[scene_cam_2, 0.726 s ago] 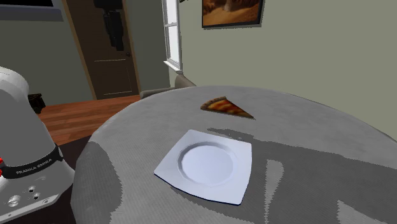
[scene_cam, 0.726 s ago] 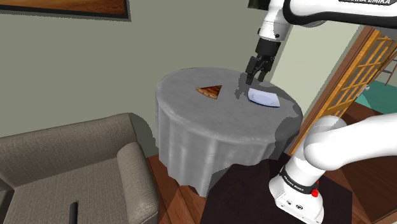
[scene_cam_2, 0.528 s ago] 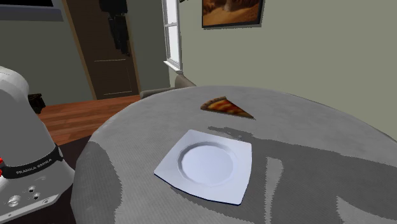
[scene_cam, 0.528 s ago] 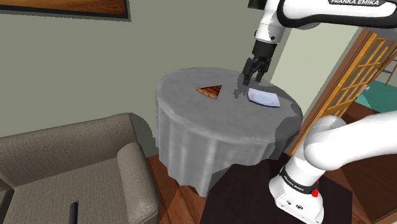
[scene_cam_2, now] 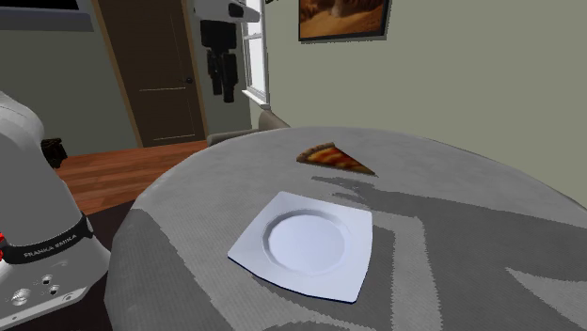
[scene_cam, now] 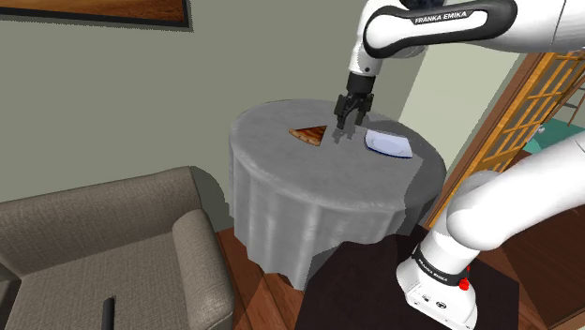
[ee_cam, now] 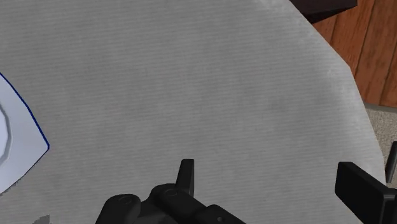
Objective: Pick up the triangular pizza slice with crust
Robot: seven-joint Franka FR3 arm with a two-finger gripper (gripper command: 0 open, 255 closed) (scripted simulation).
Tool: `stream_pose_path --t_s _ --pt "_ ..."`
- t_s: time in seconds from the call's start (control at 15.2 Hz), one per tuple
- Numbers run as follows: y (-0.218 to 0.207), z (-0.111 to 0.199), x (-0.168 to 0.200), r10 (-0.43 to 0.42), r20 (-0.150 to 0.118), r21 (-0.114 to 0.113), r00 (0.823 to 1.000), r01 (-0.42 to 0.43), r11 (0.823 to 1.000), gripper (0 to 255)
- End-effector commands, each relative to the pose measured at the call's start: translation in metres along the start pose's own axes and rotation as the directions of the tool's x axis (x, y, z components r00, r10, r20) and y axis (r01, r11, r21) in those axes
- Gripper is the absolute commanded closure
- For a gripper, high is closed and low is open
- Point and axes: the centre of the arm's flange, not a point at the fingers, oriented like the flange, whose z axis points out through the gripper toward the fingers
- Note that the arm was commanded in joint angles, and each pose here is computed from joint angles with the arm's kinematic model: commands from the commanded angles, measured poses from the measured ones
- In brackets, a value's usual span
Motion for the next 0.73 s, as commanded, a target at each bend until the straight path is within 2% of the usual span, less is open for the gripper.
stream_pose_path --t_s 0.0,0.66 --pt "0.008 0.012 0.023 0.011 0.01 -0.005 1.0 -0.011 1.0 0" --pt "0.049 0.081 0.135 0.067 0.061 -0.032 0.996 -0.065 0.997 0"
